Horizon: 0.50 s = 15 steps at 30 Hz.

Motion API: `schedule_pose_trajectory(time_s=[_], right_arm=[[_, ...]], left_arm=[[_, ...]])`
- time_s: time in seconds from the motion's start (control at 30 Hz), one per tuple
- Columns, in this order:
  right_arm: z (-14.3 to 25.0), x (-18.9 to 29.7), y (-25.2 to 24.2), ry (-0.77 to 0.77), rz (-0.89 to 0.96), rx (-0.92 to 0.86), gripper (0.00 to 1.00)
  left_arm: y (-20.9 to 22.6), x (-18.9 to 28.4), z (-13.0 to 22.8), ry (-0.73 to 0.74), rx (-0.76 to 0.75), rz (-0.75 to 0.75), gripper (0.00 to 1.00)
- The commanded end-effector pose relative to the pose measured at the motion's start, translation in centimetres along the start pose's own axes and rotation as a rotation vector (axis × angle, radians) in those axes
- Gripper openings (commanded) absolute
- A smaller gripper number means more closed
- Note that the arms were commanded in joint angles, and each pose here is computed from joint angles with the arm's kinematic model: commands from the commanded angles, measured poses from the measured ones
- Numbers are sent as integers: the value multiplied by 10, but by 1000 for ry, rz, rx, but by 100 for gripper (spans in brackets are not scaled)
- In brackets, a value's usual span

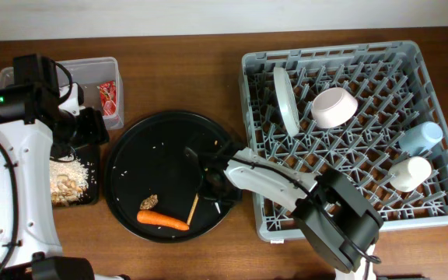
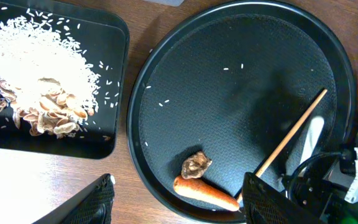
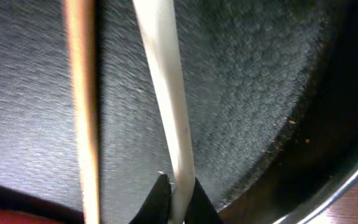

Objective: Sort waste into correct bins and load items into the dishwasher rack
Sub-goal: 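Lift the fork and place it into the rack with the right gripper, then grasp the wooden chopstick on the round tray with the right gripper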

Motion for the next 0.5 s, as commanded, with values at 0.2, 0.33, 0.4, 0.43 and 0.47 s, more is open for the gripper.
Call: schedule_pose_trajectory(time_s=[0.2, 0.33, 0.4, 0.43, 0.47], right_arm=[[-9, 90, -1, -216, 10, 255, 4], [-11, 156, -30, -306, 13, 310, 4], [-22, 165, -55, -300, 68, 247, 4], [-26, 161, -63, -279, 91, 230, 4], [-28, 155, -69, -258, 111, 226, 4]], left_arm=[[1, 1, 1, -1, 9, -7, 65], [1, 1, 1, -1, 9, -7, 65], [1, 1, 1, -1, 10, -7, 65], [1, 1, 1, -1, 10, -7, 65], [1, 1, 1, -1, 10, -7, 65]])
Point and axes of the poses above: each gripper's point midway between its finger pads, its own x axis back along the fingers, its own y axis along the line the jaws close on, z = x × y, the point moved 8 cm from there along x, back along the fingers, and after that the axes turned 5 degrees about -x, right-handed, at the moved point
